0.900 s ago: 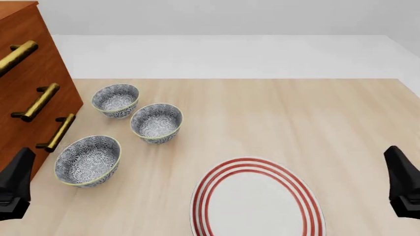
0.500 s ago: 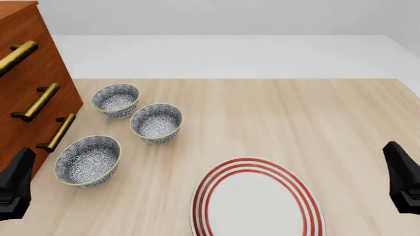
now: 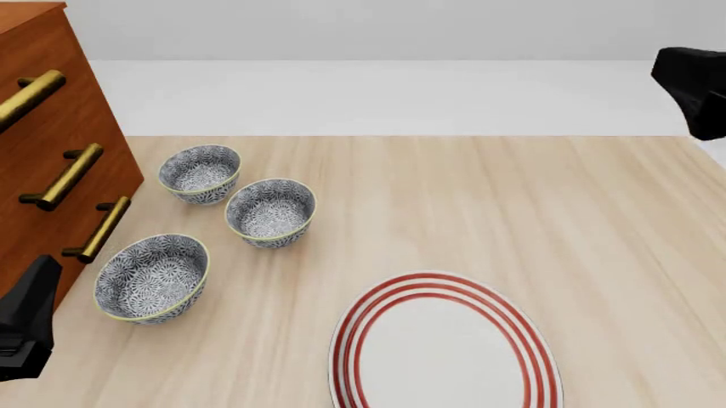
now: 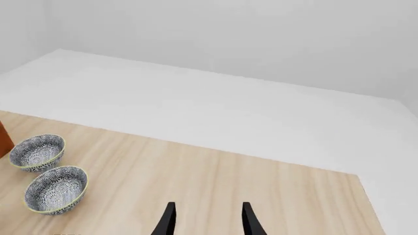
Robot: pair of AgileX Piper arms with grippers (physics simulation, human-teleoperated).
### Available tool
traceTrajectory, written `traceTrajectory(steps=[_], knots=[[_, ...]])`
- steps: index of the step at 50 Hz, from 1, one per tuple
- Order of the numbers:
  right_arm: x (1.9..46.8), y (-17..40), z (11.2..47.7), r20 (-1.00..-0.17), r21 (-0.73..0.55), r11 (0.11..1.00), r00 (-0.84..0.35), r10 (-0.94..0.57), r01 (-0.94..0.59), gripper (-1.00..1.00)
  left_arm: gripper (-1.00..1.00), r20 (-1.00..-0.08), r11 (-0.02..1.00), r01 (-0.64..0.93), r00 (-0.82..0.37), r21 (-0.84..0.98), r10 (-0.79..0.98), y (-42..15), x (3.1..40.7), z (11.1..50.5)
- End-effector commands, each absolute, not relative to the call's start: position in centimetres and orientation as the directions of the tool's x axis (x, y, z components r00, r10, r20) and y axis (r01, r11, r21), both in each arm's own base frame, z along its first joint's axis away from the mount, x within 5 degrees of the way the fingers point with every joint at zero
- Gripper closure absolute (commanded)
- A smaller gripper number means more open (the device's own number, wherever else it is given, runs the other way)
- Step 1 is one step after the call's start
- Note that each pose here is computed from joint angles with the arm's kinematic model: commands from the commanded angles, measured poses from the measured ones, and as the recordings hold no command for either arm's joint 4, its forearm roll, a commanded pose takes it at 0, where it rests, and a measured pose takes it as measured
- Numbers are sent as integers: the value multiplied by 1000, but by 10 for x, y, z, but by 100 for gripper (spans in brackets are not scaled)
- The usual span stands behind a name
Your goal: Pick up the bowl and put it in the middle on the plate.
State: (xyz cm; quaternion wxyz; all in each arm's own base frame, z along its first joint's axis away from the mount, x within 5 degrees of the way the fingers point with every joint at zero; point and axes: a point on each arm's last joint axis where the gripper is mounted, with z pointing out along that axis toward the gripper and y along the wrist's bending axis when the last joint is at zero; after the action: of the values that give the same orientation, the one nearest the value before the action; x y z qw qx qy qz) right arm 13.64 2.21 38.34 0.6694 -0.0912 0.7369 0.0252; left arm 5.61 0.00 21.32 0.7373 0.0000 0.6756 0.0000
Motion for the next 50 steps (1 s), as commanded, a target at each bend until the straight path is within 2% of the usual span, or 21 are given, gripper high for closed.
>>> traceTrajectory(steps=[1,5,7,13,18,20,22,23,32,50], knots=[[211,75,438,-962,8,943,-261,-84,-334,-100,-100,-996,1000,0,87,0,0,0,56,213],[236,91,445,-948,41,937,-309,-72,-346,-100,-100,-996,1000,0,87,0,0,0,56,213],[249,100,446,-936,108,936,-352,-18,-335,-100,-100,-996,1000,0,87,0,0,0,56,213],[287,126,444,-906,112,929,-421,-51,-353,-100,-100,-996,1000,0,87,0,0,0,56,213],[313,144,438,-896,89,922,-434,-91,-377,-100,-100,-996,1000,0,87,0,0,0,56,213],[329,153,428,-875,117,925,-479,-76,-361,-100,-100,-996,1000,0,87,0,0,0,56,213],[338,154,427,-880,96,926,-465,-92,-366,-100,-100,-996,1000,0,87,0,0,0,56,213],[348,162,418,-859,117,926,-504,-86,-358,-100,-100,-996,1000,0,87,0,0,0,56,213],[387,191,388,-821,113,922,-557,-124,-371,-100,-100,-996,1000,0,87,0,0,0,56,213],[427,247,327,-742,128,909,-646,-177,-397,-100,-100,-996,1000,0,87,0,0,0,56,213]])
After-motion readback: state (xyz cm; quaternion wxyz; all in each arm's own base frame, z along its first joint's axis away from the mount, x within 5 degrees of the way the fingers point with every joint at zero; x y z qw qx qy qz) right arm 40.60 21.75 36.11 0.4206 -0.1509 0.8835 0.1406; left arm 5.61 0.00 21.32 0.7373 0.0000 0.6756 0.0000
